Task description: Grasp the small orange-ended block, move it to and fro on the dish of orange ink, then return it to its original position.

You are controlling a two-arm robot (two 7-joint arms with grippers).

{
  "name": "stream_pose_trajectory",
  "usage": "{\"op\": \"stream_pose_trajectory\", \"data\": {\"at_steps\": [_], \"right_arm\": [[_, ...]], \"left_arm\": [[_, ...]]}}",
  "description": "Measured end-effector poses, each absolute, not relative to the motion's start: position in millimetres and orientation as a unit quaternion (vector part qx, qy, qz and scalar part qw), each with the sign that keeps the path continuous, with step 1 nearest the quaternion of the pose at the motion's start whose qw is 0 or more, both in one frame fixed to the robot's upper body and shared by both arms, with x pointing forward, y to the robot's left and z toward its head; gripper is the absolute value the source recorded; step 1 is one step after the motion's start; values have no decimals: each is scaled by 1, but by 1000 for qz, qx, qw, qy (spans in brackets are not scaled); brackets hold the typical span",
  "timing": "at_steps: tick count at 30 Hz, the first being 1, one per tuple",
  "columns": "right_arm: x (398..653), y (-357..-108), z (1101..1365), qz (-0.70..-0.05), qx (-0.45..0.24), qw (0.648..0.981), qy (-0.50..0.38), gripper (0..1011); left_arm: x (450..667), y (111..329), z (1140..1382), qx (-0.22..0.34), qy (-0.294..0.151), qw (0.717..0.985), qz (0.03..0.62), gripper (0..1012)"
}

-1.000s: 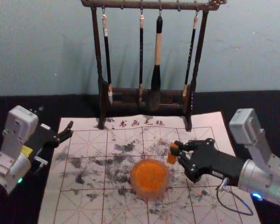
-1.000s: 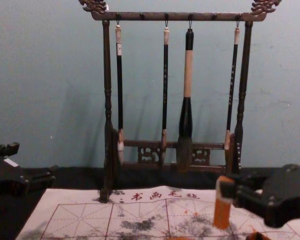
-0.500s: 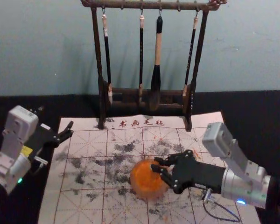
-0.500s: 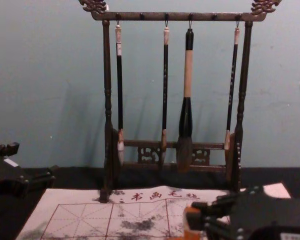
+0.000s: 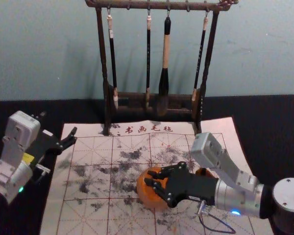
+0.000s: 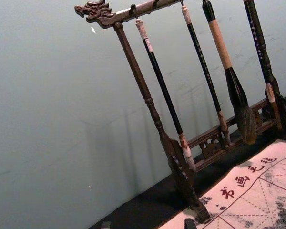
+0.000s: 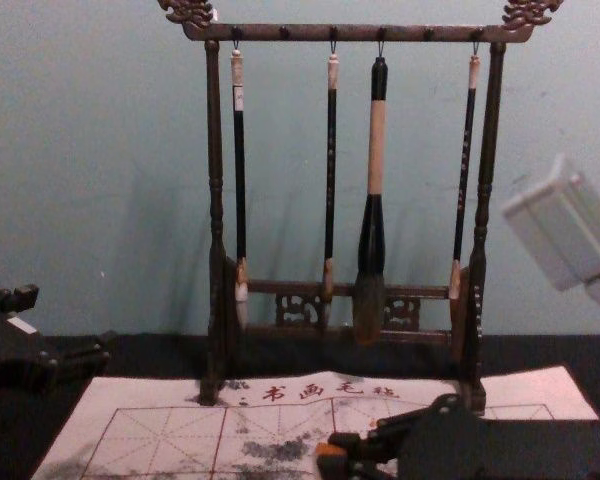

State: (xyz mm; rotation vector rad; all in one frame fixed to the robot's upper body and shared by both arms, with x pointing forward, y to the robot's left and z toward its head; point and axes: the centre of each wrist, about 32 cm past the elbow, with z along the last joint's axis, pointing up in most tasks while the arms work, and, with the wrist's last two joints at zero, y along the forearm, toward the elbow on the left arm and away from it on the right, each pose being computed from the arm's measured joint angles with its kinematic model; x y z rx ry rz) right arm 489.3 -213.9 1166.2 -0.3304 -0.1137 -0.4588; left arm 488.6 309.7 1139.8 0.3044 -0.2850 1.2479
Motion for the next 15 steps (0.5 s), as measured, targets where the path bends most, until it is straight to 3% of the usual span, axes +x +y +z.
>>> {"op": "stream_pose_trajectory", "data": {"at_steps": [15], "right_arm": [[501,-205,1162,-243,-178,952,-56,78]], "left_arm": [[489,310,1140,141,-132,791,580,1001]]}}
